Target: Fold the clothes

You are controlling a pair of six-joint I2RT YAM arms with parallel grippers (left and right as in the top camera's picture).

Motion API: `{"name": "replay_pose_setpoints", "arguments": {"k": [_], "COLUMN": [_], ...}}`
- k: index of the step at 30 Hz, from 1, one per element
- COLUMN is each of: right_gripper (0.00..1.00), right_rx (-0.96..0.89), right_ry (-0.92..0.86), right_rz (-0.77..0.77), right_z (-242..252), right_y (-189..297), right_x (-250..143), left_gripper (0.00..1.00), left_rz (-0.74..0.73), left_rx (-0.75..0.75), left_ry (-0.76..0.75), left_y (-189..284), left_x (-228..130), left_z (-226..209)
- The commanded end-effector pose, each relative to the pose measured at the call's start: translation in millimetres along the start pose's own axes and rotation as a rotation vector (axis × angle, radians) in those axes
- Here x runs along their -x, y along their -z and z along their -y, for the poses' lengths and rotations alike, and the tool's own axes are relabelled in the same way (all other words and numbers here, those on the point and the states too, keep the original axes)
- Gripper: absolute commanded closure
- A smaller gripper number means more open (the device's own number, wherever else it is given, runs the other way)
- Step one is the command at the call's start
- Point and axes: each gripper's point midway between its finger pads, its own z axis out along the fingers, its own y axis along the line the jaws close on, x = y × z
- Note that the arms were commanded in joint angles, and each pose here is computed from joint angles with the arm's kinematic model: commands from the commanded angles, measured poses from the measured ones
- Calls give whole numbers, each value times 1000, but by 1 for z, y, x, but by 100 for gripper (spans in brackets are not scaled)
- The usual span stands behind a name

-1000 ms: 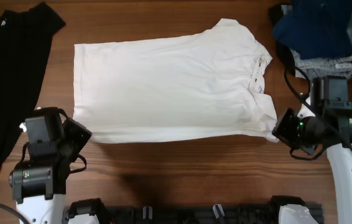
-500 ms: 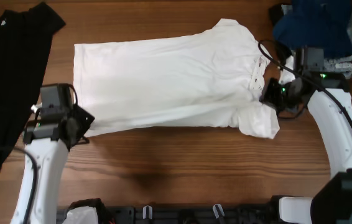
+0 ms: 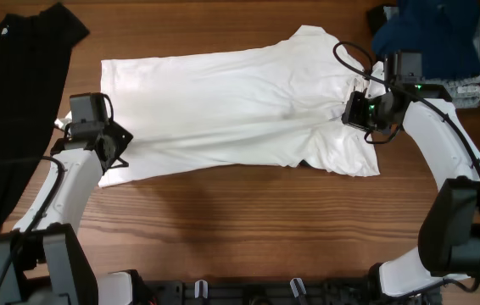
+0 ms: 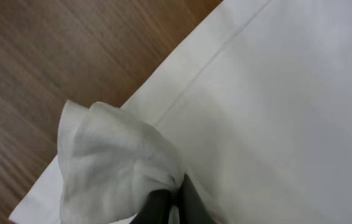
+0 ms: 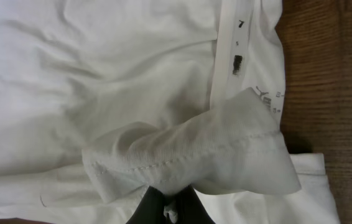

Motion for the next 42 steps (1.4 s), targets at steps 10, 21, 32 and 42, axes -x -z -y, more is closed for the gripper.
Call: {"name": "replay_pose_setpoints", "arguments": {"k": [10,21,32,42], "right_gripper": [96,29,19,17], "right_rx": [-14,-4,-4,-4], "right_ry": [38,84,311,440], "right_rz": [25,74,190,213], "right_z": [4,-1,-46,-73], "right_y": [-5,-1,98,76], "right_x": [12,26,88,104], "left_gripper": [95,0,0,1], "left_rz": [123,174,151,1], "left_rx": [-29,-40,-77,-34], "left_ry": [-47,-53,-380,-521], "left_y": [1,2,88,31], "left_x": [31,45,99,141], "left_z": [12,13,64,118]}}
